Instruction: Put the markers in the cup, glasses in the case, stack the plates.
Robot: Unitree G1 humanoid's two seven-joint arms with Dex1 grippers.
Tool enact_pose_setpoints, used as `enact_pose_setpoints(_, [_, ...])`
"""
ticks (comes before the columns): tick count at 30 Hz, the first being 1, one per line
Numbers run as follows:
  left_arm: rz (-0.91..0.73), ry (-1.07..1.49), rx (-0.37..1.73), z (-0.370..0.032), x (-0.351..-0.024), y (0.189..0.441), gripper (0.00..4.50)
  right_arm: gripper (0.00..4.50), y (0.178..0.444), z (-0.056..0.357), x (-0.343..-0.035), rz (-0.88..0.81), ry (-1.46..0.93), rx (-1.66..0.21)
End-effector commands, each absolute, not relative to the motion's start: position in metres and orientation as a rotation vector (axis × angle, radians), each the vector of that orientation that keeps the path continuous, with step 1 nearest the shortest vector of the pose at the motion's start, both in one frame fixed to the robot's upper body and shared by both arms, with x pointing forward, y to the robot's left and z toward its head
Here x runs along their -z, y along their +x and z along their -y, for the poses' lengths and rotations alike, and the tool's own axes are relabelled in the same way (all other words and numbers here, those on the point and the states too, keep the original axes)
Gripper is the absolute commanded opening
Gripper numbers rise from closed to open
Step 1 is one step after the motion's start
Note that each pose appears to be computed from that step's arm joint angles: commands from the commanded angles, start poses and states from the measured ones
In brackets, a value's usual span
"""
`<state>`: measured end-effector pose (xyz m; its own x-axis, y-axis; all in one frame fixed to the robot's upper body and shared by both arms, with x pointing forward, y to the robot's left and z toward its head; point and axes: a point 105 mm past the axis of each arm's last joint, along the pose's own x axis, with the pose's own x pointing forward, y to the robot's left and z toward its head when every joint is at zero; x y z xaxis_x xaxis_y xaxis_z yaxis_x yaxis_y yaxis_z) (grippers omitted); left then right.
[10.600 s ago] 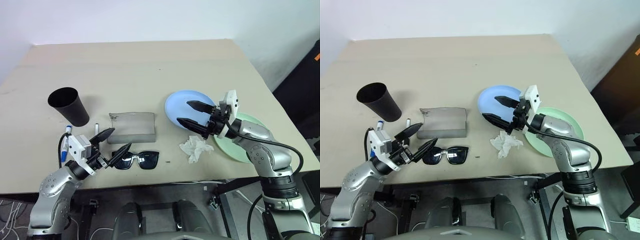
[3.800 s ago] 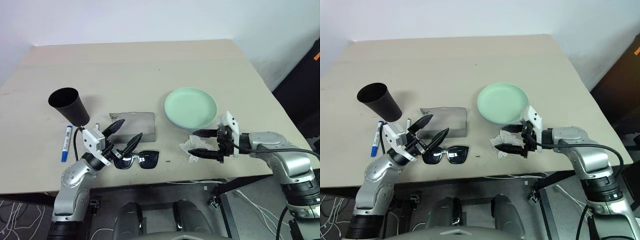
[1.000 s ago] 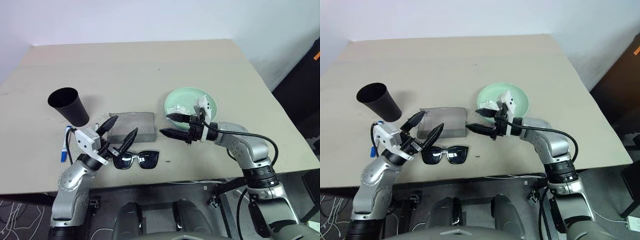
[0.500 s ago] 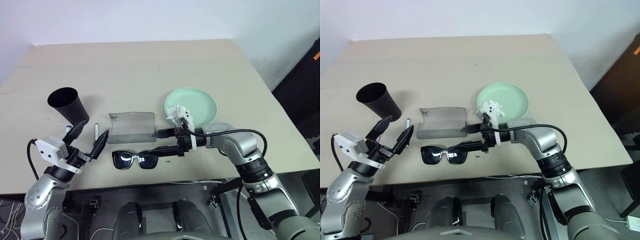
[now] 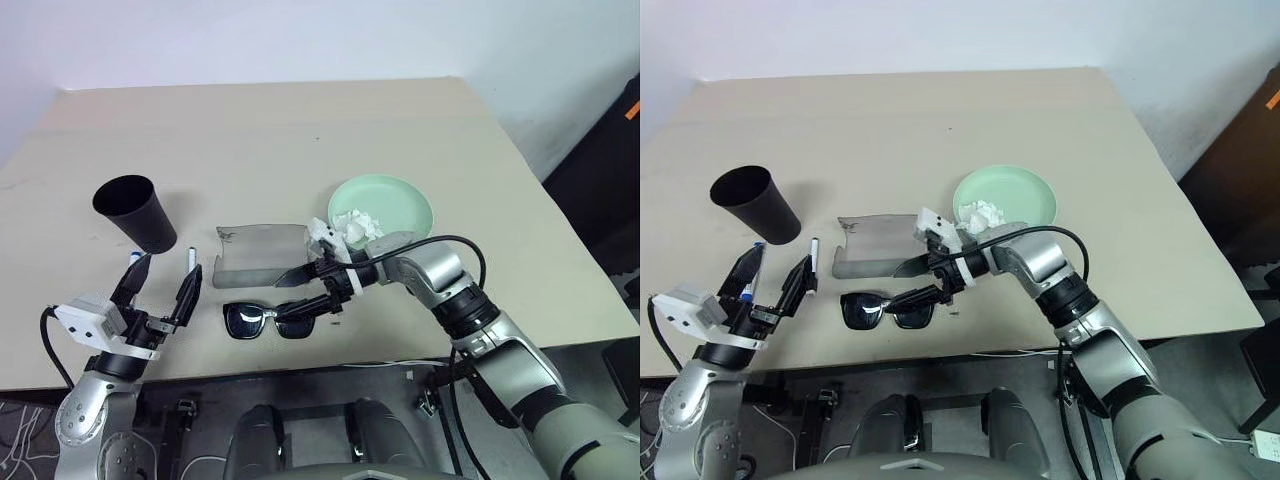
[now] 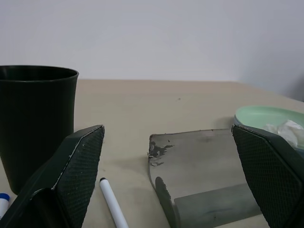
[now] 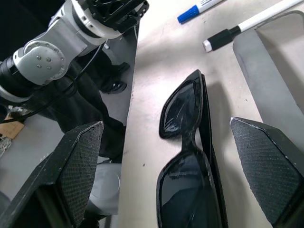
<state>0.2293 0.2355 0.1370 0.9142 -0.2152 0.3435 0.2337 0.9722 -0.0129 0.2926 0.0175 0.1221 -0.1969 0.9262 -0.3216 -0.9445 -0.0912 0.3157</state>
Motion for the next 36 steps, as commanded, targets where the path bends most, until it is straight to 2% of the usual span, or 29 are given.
enact_pose_setpoints(1, [0.372, -0.02, 0.208, -0.243, -0.142, 0.223, 4.5, 4.48, 0.295, -0.025, -0.129, -0.503, -0.089, -1.728])
enact_pose_setpoints(16, [0.31, 0.008, 0.151, -0.26, -0.126, 0.209, 4.5, 4.48, 0.291, -0.047, -0.112, -0.57, -0.303, -1.839])
enact_pose_setpoints(30, [0.177, 0.068, 0.282, -0.258, -0.111, 0.19, 4.5, 4.48, 0.296, -0.062, -0.11, -0.579, -0.363, -1.846])
enact_pose_setpoints(33, [0.168, 0.069, 0.281, -0.261, -0.11, 0.188, 4.5, 3.89, 0.296, -0.064, -0.111, -0.576, -0.376, -1.853])
enact_pose_setpoints(35, [0.15, 0.086, 0.289, -0.262, -0.105, 0.187, 4.5, 3.26, 0.295, -0.064, -0.11, -0.579, -0.388, -1.859])
enact_pose_setpoints(36, [0.141, 0.089, 0.292, -0.262, -0.103, 0.186, 4.5, 3.26, 0.294, -0.064, -0.109, -0.582, -0.395, -1.864])
